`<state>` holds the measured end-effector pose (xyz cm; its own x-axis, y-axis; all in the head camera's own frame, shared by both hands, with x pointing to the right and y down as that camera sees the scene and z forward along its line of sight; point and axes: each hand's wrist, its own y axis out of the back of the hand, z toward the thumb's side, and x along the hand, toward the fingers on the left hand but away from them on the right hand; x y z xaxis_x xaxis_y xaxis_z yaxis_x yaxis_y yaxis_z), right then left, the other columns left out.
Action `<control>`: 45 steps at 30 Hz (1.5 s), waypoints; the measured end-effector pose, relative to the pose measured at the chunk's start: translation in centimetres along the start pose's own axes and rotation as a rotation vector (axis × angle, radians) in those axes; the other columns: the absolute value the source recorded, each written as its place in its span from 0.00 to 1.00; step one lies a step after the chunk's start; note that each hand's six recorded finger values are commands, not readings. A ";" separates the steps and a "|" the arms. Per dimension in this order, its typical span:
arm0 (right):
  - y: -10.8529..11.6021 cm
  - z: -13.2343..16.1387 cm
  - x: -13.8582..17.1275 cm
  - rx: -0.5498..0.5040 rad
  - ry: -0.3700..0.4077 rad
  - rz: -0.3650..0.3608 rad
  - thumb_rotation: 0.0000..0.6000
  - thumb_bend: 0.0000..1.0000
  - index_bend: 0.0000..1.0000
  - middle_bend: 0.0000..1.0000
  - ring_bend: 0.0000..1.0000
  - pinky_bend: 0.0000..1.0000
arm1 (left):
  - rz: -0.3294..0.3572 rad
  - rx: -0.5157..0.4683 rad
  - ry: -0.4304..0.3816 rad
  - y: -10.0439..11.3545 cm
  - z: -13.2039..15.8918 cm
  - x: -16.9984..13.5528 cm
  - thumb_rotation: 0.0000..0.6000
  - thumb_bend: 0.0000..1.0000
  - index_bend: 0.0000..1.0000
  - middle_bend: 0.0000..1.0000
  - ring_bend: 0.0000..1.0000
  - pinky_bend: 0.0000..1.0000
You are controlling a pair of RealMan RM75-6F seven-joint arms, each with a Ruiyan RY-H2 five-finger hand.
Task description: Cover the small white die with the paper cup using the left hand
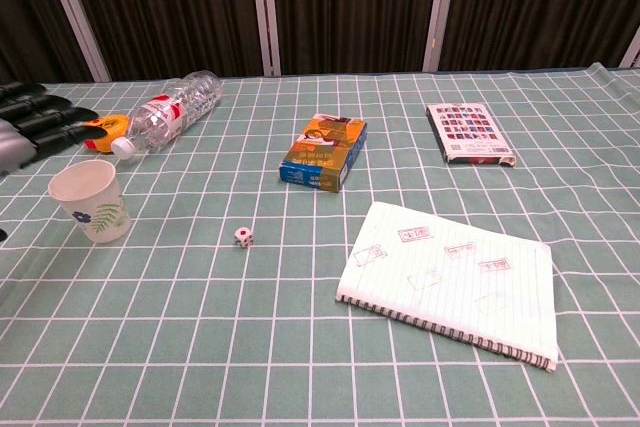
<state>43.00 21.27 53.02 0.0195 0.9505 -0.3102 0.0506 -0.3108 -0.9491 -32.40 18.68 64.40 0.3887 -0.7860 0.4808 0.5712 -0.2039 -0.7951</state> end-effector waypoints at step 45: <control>-0.5 -0.3 -0.3 0.007 -0.012 0.017 1.00 0.00 0.00 0.00 0.00 0.00 | 0.043 0.108 0.063 -0.9 2.0 6.0 1.00 0.00 0.54 0.46 0.42 0.48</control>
<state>43.23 21.14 53.64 0.0083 0.9452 -0.3264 0.0430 -0.3265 -0.9442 -29.19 15.31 68.75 0.3704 -0.8282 0.4206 0.6313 -0.1077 -0.7681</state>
